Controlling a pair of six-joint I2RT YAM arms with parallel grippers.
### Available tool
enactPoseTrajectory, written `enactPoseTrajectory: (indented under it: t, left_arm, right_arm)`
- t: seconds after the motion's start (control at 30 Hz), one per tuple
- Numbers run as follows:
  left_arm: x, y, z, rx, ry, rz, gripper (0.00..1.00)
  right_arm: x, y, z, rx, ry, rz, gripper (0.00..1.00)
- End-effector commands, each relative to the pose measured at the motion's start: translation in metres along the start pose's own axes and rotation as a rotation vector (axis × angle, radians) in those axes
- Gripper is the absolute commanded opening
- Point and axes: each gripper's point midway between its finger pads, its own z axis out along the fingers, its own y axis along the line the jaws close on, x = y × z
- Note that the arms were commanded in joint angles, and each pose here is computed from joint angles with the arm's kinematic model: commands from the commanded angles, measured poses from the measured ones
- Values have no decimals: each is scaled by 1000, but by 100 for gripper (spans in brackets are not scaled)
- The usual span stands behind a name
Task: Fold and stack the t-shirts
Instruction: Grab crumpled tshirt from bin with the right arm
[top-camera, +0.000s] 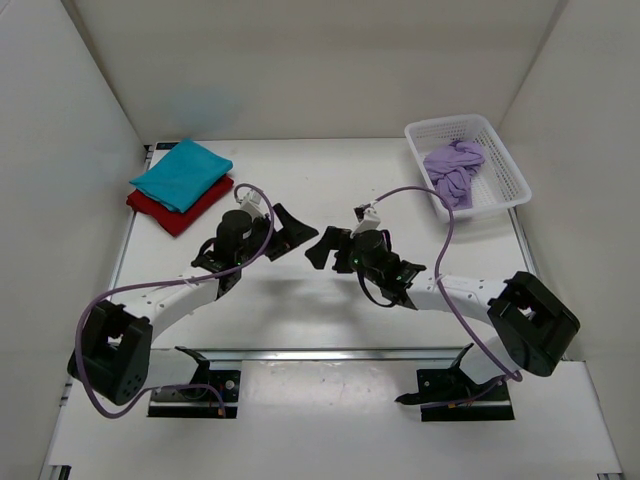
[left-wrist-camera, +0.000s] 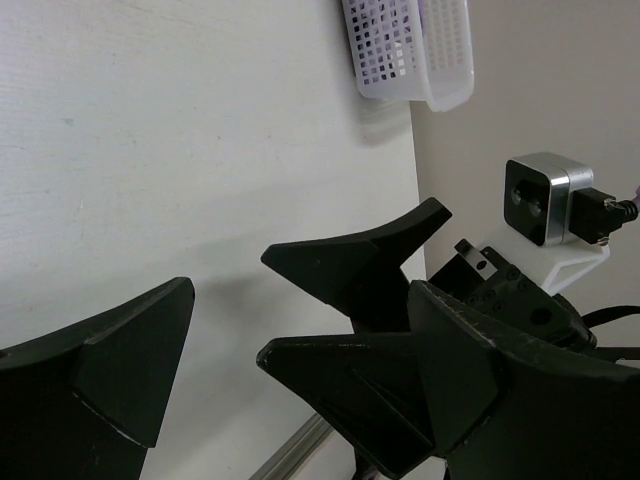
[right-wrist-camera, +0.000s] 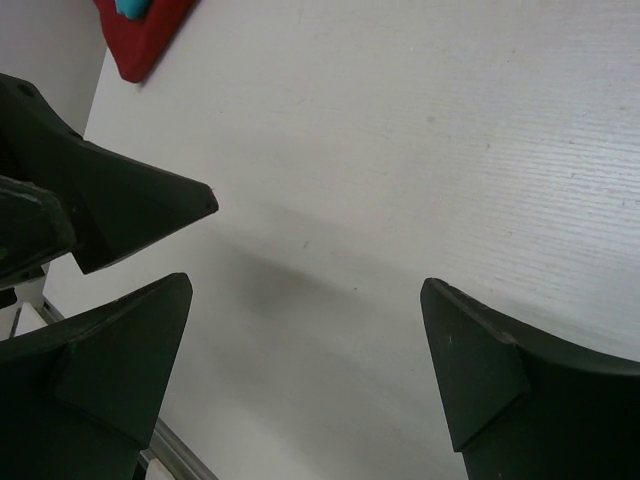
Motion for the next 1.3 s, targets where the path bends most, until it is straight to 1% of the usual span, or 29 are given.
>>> enactPoseTrajectory:
  t: [0.0, 0.07, 0.1, 0.13, 0.2, 0.33, 0.4, 0.47, 0.53, 0.6, 0.63, 0.67, 0.7, 0.8, 0.83, 0.87, 0.9, 0.93, 0.97, 1.0, 1.07, 1.13, 1.17, 1.2, 1.23, 1.27]
  left_arm:
    - [-15, -22, -7, 56, -24, 18, 99]
    - [-12, -23, -5, 66, -23, 1, 98]
    - [-16, -21, -6, 52, -39, -7, 99]
    - [-17, -25, -8, 54, -50, -4, 99]
    - [-20, -19, -10, 6, -95, -8, 98]
    - [-27, -23, -18, 50, -166, -25, 99]
    - [-23, -14, -22, 52, -180, -47, 99]
    - [-26, -21, -24, 88, -192, -48, 99]
    - [-25, -19, -22, 87, -176, -47, 99]
    - [-26, -28, -21, 107, -182, -25, 99]
    - [-26, -35, -20, 134, -174, -7, 99]
    - [-23, -33, -19, 131, -162, -1, 98]
    - [-28, -43, -18, 154, -159, 36, 99]
    - [-22, -65, -12, 211, -91, 154, 99]
    - [-15, -66, -11, 226, -60, 176, 99]
    - [-22, -73, -14, 256, -81, 185, 99]
    - [-17, -73, -18, 285, -66, 174, 99]
    - [-14, -69, -24, 326, -54, 141, 99]
    - [-25, -81, -35, 400, -92, 139, 98]
    - [-18, -72, -44, 414, -95, 136, 99]
    - [-15, -68, -56, 456, -105, 183, 98]
    - [-3, -65, -55, 444, -67, 216, 99]
    - [9, -66, -52, 442, -44, 234, 98]
    - [15, -66, -49, 421, -53, 248, 98]
    - [20, -62, -49, 403, -56, 239, 98]
    - [23, -51, -46, 359, -69, 202, 99]
  right_arm:
    - [-28, 22, -1, -42, -117, -28, 99]
    - [-31, 21, -2, -51, -127, -36, 99]
    - [-35, 17, -2, -46, -130, -8, 99]
    - [-33, 12, 1, -40, -110, 29, 99]
    - [-26, 5, 4, -34, -66, 64, 99]
    - [-26, 2, 8, -23, -55, 69, 99]
    - [-25, 2, 9, -34, -46, 64, 99]
    - [-24, 3, 11, -39, -37, 63, 99]
    - [-26, 5, 12, -51, -34, 66, 99]
    - [-18, -1, 13, -46, -15, 78, 99]
    - [-25, -1, 14, -51, -29, 89, 99]
    - [-28, 2, 14, -55, -36, 101, 99]
    - [-22, 4, 15, -69, -10, 100, 99]
    - [-17, 11, 15, -92, 15, 86, 99]
    - [-19, 13, 14, -110, 11, 88, 99]
    - [-19, 11, 14, -110, 13, 97, 99]
    - [-18, 13, 13, -128, 26, 98, 99]
    - [-21, 15, 10, -166, 30, 88, 99]
    - [-27, 10, 9, -169, 17, 93, 99]
    - [-29, 12, 5, -194, 22, 92, 99]
    - [-43, 4, 0, -218, 23, 94, 99]
    - [-58, -3, -3, -217, 7, 89, 100]
    - [-70, -4, -6, -221, -3, 92, 99]
    - [-87, -6, -6, -217, -26, 88, 99]
    - [-97, 0, -11, -239, -39, 87, 99]
    - [-116, -1, -14, -239, -73, 82, 100]
